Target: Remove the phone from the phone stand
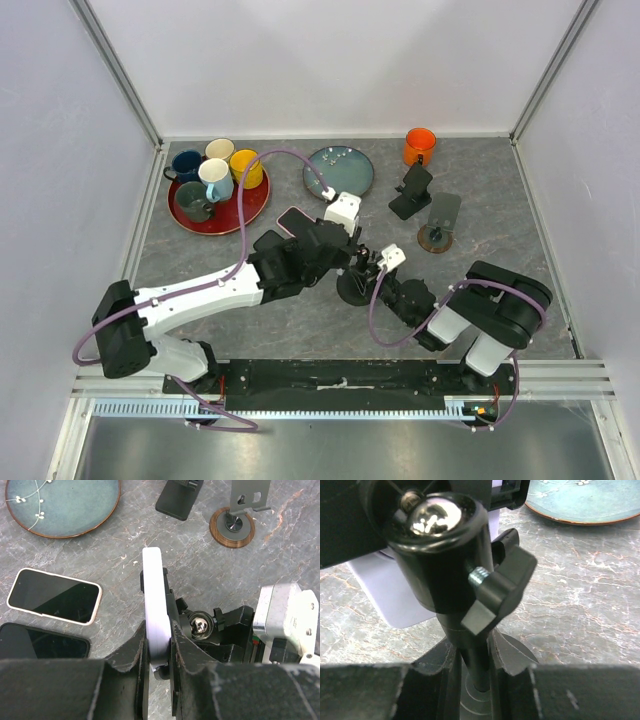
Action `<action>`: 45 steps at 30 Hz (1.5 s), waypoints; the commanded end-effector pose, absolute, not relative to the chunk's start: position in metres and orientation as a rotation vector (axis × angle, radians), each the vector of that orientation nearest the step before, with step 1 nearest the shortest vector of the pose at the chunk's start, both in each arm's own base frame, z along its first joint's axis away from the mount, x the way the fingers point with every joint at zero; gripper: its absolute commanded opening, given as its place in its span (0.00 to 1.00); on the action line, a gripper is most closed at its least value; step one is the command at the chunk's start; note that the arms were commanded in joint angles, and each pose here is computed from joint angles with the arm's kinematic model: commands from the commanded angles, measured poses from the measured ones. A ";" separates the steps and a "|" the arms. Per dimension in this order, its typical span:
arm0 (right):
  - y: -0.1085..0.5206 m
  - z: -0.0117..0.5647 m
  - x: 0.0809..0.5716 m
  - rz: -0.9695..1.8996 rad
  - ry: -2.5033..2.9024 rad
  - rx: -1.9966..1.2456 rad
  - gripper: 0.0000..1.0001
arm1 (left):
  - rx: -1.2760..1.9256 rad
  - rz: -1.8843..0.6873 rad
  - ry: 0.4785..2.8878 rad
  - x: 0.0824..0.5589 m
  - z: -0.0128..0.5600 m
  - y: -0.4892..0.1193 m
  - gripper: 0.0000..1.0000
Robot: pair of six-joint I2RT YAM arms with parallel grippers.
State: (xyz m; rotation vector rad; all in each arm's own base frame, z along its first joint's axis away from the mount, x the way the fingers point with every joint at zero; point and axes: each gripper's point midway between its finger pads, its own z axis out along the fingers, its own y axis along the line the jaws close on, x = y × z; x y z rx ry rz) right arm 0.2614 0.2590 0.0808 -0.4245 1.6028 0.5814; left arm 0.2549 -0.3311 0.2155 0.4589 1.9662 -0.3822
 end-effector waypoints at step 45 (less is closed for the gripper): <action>0.238 0.087 0.282 0.656 1.659 -0.176 0.00 | -0.181 0.318 2.242 0.273 0.174 -0.112 0.02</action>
